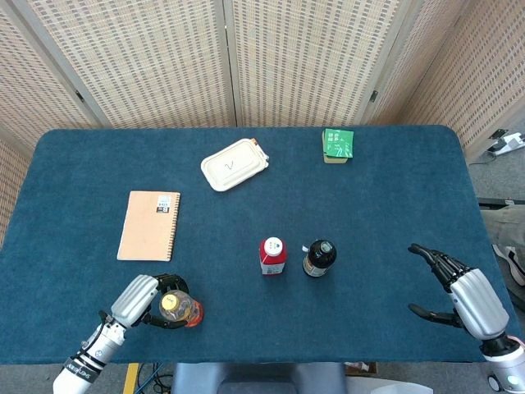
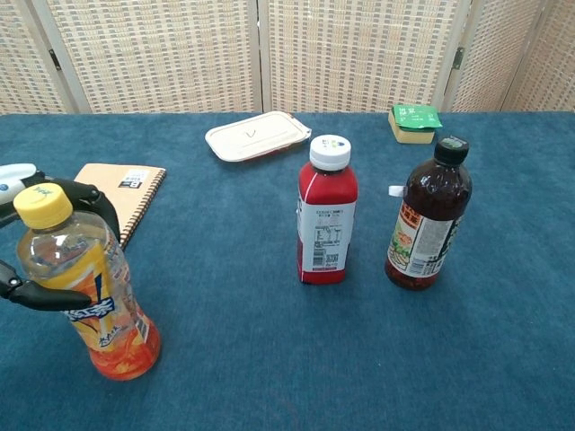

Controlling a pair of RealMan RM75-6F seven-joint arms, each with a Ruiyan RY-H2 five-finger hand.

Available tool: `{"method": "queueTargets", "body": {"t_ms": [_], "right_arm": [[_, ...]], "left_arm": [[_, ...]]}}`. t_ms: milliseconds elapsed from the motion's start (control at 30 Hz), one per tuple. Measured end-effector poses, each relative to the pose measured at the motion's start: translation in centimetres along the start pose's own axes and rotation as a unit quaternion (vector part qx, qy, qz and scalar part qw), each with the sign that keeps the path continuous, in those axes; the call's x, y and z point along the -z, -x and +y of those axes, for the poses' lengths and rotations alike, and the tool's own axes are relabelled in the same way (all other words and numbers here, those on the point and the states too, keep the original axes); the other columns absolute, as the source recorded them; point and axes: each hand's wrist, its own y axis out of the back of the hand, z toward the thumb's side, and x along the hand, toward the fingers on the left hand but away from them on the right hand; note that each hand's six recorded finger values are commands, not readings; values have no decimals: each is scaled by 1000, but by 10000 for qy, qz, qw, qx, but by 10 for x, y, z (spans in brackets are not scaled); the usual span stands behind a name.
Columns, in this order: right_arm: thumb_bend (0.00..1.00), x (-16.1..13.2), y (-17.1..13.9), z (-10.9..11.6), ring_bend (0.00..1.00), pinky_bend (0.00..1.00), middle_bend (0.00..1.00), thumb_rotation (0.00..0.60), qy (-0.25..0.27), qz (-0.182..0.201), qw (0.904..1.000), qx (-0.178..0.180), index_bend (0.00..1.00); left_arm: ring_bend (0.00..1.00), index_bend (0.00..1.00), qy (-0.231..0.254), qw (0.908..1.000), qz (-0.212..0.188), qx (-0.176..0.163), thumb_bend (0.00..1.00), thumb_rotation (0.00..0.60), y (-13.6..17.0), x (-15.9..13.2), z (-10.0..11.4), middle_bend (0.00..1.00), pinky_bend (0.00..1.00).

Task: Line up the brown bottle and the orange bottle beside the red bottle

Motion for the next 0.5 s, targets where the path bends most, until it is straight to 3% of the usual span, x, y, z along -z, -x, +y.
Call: {"method": "queueTargets", "body": {"t_ms": [167,500], "right_arm": [[0,0,0,1,228,456,206,600,8,7,10000,8,55],[0,-1,-2,1,228,456,206,600,16,23,10000,13,55]], "left_arm": [[580,670,-21,9999,-57,-144,41,600,-2,-5,2,630,618],[595,686,-144,9996,-116,-219,41,600,-15,-13,14,645,627]]}}
